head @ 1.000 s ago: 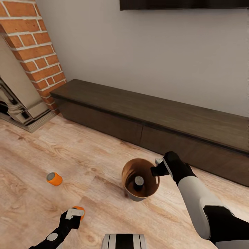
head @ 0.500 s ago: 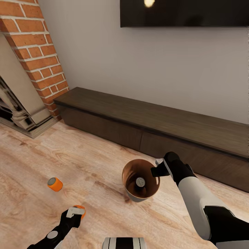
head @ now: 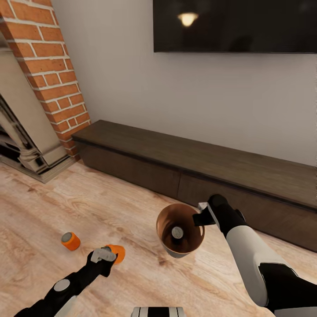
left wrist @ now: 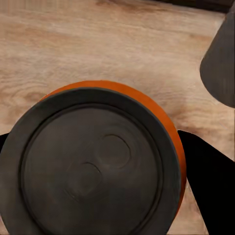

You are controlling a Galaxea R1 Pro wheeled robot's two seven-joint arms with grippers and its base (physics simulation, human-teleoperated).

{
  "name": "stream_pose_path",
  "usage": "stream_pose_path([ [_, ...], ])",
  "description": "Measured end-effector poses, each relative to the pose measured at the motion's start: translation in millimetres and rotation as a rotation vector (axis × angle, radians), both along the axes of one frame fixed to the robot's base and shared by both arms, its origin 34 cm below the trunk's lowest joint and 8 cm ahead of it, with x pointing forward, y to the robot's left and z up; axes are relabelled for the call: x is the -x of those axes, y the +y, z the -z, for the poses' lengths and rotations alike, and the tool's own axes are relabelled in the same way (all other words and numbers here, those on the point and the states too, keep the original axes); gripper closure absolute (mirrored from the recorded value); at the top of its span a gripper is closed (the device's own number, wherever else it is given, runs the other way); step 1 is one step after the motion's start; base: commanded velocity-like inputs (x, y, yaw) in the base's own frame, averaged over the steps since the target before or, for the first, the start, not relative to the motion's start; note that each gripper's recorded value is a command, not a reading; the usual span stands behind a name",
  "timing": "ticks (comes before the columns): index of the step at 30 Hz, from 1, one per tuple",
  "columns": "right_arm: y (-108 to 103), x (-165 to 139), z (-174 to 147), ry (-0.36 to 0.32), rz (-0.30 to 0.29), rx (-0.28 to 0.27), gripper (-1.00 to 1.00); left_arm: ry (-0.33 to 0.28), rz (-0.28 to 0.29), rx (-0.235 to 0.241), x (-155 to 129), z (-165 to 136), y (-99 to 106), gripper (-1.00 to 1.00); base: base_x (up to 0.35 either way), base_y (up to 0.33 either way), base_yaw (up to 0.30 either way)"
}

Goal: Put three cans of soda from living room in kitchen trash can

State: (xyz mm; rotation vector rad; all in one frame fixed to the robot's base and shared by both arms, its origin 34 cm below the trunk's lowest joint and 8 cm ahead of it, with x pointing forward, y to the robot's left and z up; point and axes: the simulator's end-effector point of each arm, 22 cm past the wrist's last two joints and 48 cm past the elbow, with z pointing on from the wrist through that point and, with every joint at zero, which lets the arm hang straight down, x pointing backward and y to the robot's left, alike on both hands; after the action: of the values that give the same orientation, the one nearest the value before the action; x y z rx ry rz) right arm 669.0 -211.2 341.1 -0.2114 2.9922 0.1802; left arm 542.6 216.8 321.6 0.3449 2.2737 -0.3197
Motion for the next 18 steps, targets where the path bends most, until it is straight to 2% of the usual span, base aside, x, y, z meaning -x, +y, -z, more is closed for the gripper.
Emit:
stream_pose_path([
  [2,-3.9,-1.5,-3.8,-0.003,-0.006,0.024,1.0,-0.001,0.033,0.003,-8.0,-28.9,-6.5,1.0,0.0,0.0,0.0],
  [4,-1.8,-2.4,-8.1,-0.001,-0.004,0.021,1.0,-0.009,0.015,-0.001,-29.3,-69.2,3.1,1.0,0.0,0.0,0.0],
  [5,0.2,-2.8,-10.4,0.0,-0.002,0.014,1.0,-0.002,0.001,-0.007,-34.2,-77.6,10.1,1.0,0.0,0.0,0.0],
  [6,2.3,-3.1,-12.6,0.001,-0.001,0.009,1.0,0.024,-0.022,-0.024,-40.0,-86.6,24.7,1.0,0.0,0.0,0.0],
  [10,1.3,-4.6,-20.3,0.002,-0.004,0.023,1.0,0.111,-0.076,-0.051,-50.6,-106.0,58.3,1.0,0.0,0.0,0.0],
  [12,-1.6,-4.4,-22.9,0.006,-0.004,0.037,1.0,0.168,-0.076,-0.055,-78.2,-136.3,68.9,1.0,0.0,0.0,0.0],
  [13,-2.9,-5.0,-25.1,0.006,-0.005,0.043,1.0,0.167,-0.064,-0.051,-104.1,-165.2,68.0,1.0,0.0,0.0,0.0],
  [15,-3.2,-5.9,-29.3,0.006,-0.005,0.046,1.0,0.179,-0.048,-0.042,-117.7,-186.2,65.1,1.0,0.0,0.0,0.0],
  [18,-0.3,-7.3,-36.0,0.008,-0.003,0.036,1.0,0.143,-0.014,-0.006,-155.4,-238.9,57.1,1.0,0.0,0.0,0.0],
])
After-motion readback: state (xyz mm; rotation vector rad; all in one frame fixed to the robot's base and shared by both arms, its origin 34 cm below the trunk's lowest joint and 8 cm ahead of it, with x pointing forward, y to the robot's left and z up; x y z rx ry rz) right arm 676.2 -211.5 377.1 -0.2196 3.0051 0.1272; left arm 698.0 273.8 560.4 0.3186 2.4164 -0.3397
